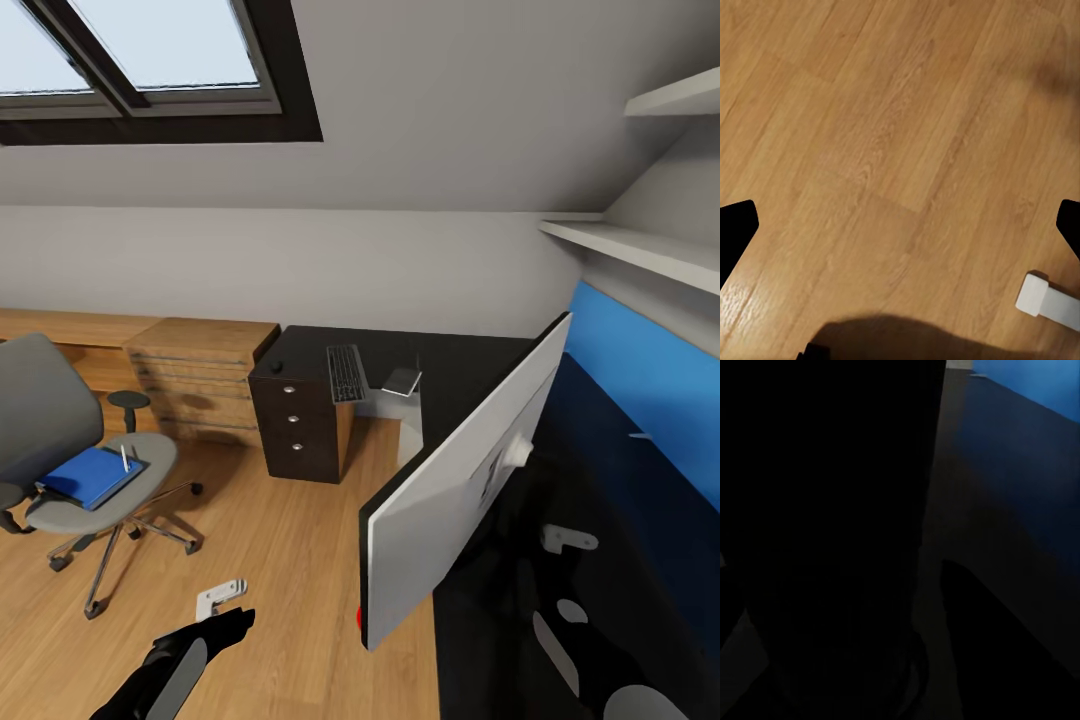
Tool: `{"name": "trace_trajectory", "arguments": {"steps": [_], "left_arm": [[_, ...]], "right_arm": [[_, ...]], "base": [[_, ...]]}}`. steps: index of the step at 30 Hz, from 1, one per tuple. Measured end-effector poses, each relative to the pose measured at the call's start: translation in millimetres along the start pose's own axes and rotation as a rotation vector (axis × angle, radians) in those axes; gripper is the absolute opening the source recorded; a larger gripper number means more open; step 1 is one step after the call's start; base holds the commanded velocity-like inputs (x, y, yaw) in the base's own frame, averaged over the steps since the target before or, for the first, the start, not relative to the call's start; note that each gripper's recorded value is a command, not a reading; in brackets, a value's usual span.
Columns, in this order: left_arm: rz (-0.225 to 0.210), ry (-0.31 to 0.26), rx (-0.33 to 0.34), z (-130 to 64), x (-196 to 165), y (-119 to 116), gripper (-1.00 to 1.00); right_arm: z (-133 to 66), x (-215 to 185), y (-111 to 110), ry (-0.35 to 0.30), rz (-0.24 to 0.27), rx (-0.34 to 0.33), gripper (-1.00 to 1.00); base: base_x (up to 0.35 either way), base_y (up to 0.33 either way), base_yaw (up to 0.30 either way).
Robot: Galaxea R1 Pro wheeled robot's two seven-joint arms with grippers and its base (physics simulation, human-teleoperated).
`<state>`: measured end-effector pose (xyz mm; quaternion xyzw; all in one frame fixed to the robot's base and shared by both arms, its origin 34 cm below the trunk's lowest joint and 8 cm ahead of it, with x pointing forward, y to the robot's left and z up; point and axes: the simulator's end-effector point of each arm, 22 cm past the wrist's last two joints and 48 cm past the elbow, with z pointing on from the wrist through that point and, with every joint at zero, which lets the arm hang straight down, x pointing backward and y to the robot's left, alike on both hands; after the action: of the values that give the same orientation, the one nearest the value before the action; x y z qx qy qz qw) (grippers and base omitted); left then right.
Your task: In the bedroom, organize the workspace by keeping the computer under the desk, ensuring the monitor is on the desk, placing the keyboard on the desk next to the monitor, placing the mouse on the desk next to the keyboard, moving the folder from the swivel chair onto the desk next to the mouse, stacking the notebook on top of the folder with the pen on top of the notebook, and positioning the swivel chair next to the desk.
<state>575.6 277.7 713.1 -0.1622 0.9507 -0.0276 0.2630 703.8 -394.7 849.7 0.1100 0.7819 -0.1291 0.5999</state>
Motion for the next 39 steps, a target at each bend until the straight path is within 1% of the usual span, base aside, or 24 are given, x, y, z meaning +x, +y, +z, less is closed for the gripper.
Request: {"name": "trace_trajectory", "arguments": {"steps": [5,7,10,12,20,25,39], "left_arm": [[0.001,0.000,0.001,0.0,0.0,-0.1,1.00],[0.001,-0.001,0.001,-0.1,-0.6,-0.4,1.00],[0.002,-0.002,0.001,-0.4,-0.6,-0.4,1.00],[0.001,-0.003,0.002,-0.7,-1.2,-0.7,1.00],[0.000,-0.014,0.003,-1.7,-4.5,-1.1,1.00],[-0.003,-0.026,0.003,-1.9,-7.3,-1.2,1.00],[0.000,-0.028,0.005,-1.9,-7.1,-2.6,1.00]], "right_arm": [[0.1,-0.1,-0.7,0.000,0.000,0.003,-1.00],[0.0,-1.2,0.6,-0.003,-0.006,0.000,-1.00],[0.1,-1.3,-4.2,-0.002,0.016,0.015,-1.00],[-0.1,-1.9,-1.6,-0.004,0.006,0.007,-1.00],[-0.1,-4.2,-3.6,-0.007,0.015,0.013,-1.00],[-0.2,-4.5,-2.8,-0.008,0.012,0.010,-1.00],[-0.1,-4.8,-0.9,-0.008,0.010,0.003,-1.00]], "base": [[0.000,-0.025,-0.011],[0.000,-0.188,-0.187],[0.000,-0.204,-0.225],[0.000,-0.209,-0.236],[0.000,-0.223,-0.214],[0.000,-0.294,-0.043],[0.000,-0.329,-0.001]]}}
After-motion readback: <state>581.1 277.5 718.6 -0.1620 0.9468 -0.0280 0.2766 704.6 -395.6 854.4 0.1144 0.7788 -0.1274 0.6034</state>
